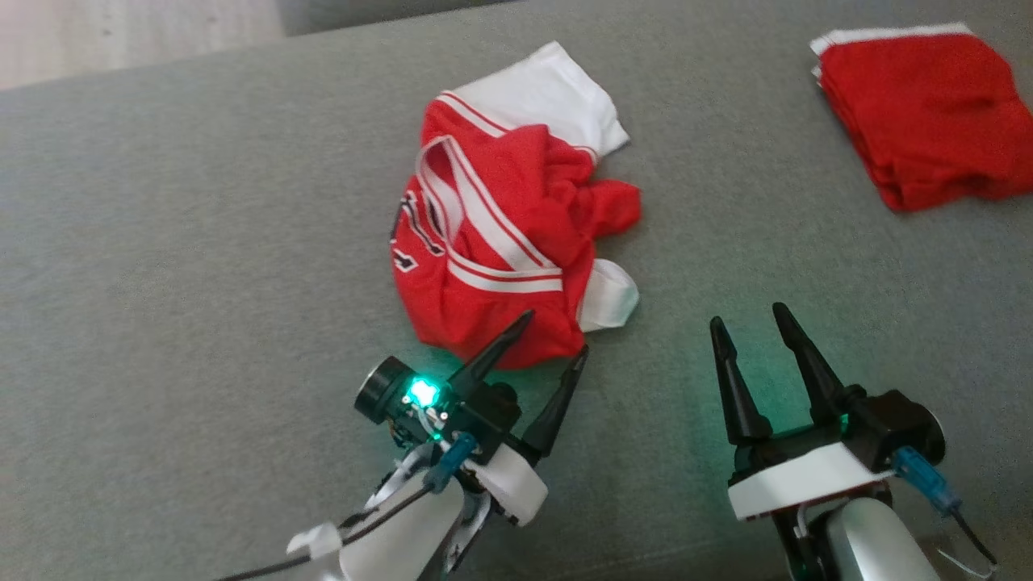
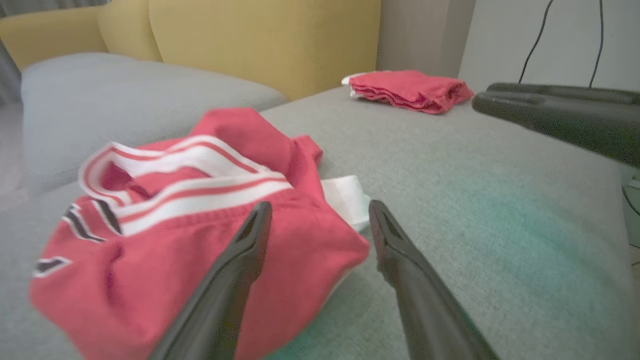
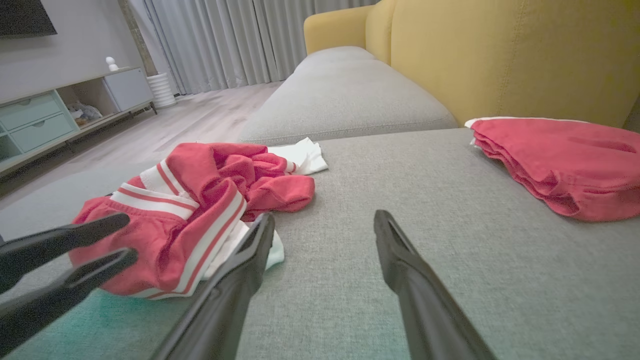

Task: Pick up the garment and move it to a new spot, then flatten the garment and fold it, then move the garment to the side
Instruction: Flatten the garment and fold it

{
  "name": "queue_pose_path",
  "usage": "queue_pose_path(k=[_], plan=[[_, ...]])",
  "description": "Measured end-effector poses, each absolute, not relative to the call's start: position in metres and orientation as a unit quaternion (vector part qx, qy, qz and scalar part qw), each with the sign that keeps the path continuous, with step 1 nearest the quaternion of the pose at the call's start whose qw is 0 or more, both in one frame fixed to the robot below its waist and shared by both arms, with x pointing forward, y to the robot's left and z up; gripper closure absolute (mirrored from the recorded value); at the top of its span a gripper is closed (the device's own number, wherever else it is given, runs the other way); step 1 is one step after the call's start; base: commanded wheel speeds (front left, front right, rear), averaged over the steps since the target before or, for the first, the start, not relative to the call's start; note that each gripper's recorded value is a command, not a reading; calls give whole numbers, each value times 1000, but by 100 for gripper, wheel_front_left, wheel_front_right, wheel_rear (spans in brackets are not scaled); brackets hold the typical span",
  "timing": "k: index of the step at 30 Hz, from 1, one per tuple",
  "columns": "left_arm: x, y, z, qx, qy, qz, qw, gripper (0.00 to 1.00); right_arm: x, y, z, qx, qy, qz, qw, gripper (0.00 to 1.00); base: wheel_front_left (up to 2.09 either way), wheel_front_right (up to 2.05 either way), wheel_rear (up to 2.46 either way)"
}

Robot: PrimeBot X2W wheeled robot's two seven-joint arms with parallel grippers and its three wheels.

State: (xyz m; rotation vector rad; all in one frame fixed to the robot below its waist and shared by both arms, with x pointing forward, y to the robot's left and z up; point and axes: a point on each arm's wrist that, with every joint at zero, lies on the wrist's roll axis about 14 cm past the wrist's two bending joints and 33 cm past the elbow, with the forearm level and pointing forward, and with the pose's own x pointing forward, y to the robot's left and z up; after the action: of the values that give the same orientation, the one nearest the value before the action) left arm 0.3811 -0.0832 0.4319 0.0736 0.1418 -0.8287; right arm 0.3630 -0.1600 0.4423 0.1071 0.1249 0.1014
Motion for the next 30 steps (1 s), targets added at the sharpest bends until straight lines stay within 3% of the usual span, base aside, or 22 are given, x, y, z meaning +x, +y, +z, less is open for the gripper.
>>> queue_pose_path(k=[4,10,11,12,13,15,24,30], plan=[[381,-95,408,55,101,-410,905,0,359,-169,433,51,77,35,995,0,0,0,0],[405,-97,405,73,98,-375,919,0,365,-179,436,46,73,23,996,0,0,0,0],[406,-97,406,70,100,-371,921,6,365,-179,437,46,72,22,996,0,0,0,0],[407,-96,406,68,101,-366,922,51,365,-179,437,46,71,22,996,0,0,0,0],[406,-96,407,66,102,-365,923,61,365,-179,438,46,70,22,996,0,0,0,0],[404,-98,413,59,97,-365,924,100,365,-179,440,46,67,22,996,0,0,0,0],[406,-129,506,-3,-23,-407,913,100,362,-177,456,54,43,25,997,0,0,0,0],[441,-143,666,-30,-219,-421,880,100,354,-182,467,58,26,16,998,0,0,0,0]])
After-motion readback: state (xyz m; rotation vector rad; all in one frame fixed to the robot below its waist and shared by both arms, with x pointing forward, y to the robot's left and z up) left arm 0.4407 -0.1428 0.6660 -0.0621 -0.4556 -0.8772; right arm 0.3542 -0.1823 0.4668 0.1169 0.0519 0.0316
